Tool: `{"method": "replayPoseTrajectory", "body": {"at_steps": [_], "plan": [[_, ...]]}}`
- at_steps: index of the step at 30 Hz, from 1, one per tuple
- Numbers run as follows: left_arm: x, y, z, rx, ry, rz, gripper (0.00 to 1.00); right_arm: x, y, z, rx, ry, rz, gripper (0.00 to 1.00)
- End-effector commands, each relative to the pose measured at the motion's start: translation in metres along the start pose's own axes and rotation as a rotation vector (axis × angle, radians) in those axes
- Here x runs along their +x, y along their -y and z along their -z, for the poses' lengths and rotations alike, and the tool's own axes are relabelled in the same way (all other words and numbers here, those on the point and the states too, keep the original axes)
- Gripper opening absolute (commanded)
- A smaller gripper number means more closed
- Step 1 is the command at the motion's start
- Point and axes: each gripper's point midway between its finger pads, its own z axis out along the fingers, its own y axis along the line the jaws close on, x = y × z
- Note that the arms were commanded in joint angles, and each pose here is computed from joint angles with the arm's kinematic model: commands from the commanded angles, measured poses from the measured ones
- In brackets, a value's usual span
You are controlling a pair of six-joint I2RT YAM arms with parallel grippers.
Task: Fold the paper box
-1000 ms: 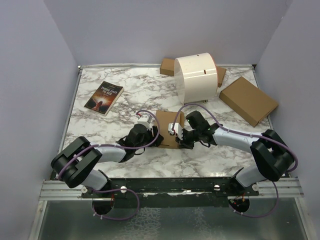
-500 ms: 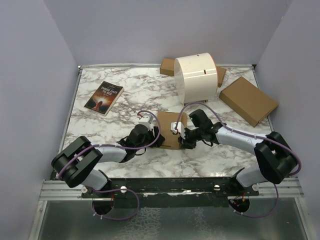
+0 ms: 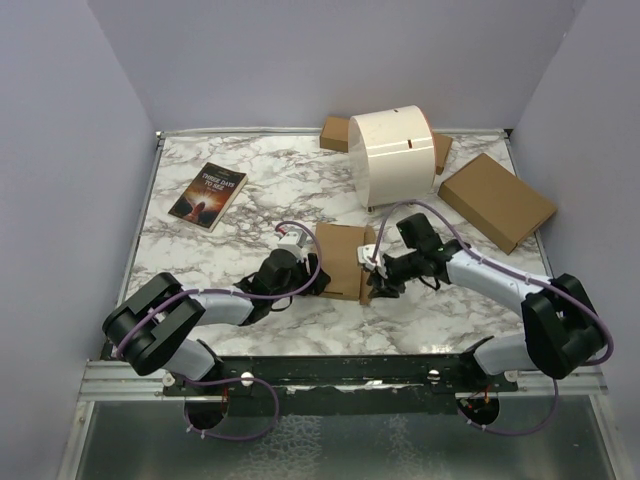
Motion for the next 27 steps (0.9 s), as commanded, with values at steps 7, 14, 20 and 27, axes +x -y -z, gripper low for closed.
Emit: {"method": "replayPoseTrajectory", "body": {"at_steps": [7,14,20,27], "plan": [[0.025,-0.006,0.006,-0.010,-0.086,-0.009,0.61,0.024,-0.022,-0.012,-0.048,0.030,0.218,0.41],[0.025,-0.005,0.006,-0.003,-0.086,-0.009,0.61,0.028,-0.016,-0.024,-0.002,-0.005,0.260,0.36],[0.024,-0.004,0.006,0.002,-0.083,-0.008,0.61,0.028,-0.013,-0.032,0.023,-0.026,0.287,0.29],[0.024,-0.004,0.006,0.001,-0.084,-0.011,0.61,0.026,-0.011,-0.034,0.027,-0.035,0.270,0.05]]}}
